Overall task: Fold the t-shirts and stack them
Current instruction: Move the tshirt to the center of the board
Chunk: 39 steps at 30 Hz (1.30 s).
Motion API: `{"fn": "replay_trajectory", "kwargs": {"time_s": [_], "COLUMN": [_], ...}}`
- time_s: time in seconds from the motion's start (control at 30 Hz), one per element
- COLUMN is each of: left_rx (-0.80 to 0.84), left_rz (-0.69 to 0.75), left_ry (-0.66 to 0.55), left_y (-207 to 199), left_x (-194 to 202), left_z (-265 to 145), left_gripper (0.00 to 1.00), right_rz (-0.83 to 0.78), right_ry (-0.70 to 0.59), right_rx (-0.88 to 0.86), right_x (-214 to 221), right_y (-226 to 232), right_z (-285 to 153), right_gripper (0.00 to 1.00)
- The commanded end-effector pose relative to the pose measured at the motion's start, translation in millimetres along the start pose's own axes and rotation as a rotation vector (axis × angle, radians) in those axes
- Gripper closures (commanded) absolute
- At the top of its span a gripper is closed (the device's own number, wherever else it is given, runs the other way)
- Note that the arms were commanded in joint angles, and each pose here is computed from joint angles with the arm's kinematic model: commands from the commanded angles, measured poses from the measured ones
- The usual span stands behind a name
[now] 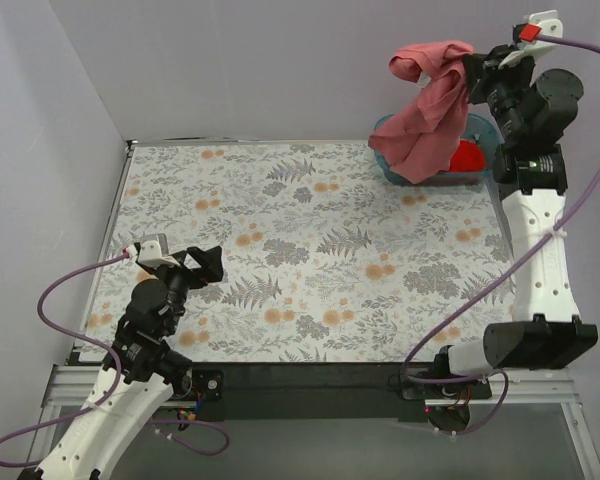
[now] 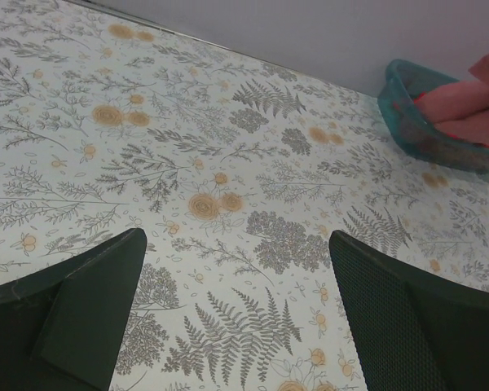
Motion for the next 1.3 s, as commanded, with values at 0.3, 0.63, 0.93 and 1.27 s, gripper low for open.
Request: {"fn": "replay_trajectory", "kwargs": {"time_s": [0.3,0.63,0.93,1.27], "left_rx": [0.041,0.048,0.038,0.006], "left_rz": [0.0,0.009,0.006,-0.063], "left_ry": [-0.033,-0.002,0.026,0.182], "left_y": [-2,-4,-4,-9], "left_x": [-9,-5,-2,20], "left_z": [-7,-4,-1,14], "left_gripper": [0.06,0.06,0.06,0.07], "right_rz": [-0.043,0.229,0.287,0.064], "right_ry": [-0.248,-0.046,0.398,0.73], "right_rx": [-0.178,-0.698,-0.969,-0.695], "right_x": [-95,-2,149,207], "right_y": [42,102,289,277], "right_z": [-137,-93,8,-5], "right_gripper": [0.99,0.99,0.86,0.18]}}
Point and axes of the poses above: each gripper's point midway between its finger pads, its own z axis out along the fingers, its own y axis along the line the jaws close on, x = y × z, the point moved 10 cm from there along -z, back along the fingers, and after that the axes turned 6 degrees about -z, right-handed, at the moved point
